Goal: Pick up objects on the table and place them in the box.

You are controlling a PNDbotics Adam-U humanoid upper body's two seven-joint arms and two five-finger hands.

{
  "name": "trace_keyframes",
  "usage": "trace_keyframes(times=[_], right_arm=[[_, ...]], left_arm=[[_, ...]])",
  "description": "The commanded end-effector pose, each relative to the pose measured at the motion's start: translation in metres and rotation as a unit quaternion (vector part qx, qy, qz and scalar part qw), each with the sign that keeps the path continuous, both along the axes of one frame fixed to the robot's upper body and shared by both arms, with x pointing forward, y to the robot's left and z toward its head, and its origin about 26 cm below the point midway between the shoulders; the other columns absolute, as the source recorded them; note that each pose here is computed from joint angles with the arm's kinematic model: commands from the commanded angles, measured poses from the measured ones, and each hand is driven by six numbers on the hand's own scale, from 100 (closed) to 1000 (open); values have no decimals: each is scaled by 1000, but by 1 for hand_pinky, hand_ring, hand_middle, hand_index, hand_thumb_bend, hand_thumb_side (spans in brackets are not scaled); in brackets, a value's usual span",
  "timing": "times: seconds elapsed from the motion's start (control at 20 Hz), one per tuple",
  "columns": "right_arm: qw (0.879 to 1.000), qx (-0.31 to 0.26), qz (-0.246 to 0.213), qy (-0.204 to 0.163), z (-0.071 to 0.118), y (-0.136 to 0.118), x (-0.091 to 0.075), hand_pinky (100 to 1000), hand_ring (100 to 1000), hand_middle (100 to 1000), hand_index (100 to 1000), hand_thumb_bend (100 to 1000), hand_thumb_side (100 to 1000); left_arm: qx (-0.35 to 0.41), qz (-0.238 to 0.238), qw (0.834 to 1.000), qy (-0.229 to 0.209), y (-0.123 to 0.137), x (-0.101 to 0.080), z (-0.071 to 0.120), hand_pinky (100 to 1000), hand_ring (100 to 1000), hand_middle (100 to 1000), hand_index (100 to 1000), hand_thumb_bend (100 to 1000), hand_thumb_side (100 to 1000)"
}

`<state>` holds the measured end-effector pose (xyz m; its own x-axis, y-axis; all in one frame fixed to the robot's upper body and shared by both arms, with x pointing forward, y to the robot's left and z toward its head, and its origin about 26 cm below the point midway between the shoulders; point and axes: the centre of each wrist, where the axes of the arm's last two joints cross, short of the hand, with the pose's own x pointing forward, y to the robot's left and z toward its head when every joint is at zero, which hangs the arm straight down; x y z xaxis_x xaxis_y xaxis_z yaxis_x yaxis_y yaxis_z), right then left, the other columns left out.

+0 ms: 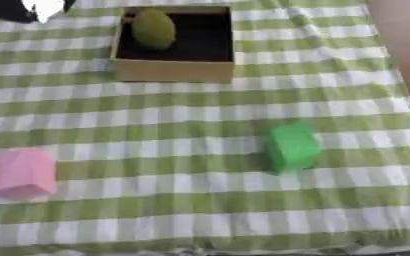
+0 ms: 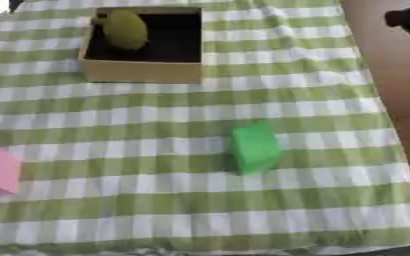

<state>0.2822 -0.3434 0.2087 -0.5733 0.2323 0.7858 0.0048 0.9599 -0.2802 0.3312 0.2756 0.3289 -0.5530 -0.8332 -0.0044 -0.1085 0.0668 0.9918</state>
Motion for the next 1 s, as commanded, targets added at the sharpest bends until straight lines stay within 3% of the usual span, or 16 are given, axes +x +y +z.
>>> trace_keyframes(times=[0.05, 0.3, 0.45, 1.0], right_arm=[[1000, -8, -2, -23, 12, -4, -3, 993, 828, 594, 849, 100, 568], [1000, -3, -5, -26, 11, -4, -3, 992, 827, 594, 848, 100, 566], [1000, -2, -6, -25, 10, -4, -3, 992, 827, 593, 848, 100, 566], [1000, -4, -16, -21, 9, -6, -5, 992, 825, 592, 847, 100, 567]], left_arm=[[42, -2, 999, 8, 12, -24, 11, 897, 910, 875, 946, 388, 371], [86, -7, 995, 58, 18, -38, -2, 906, 919, 876, 947, 524, 454], [105, -5, 991, 80, 20, -41, -9, 909, 923, 876, 947, 511, 483], [151, 22, 976, 155, 44, -47, -38, 922, 937, 872, 939, 633, 527]])
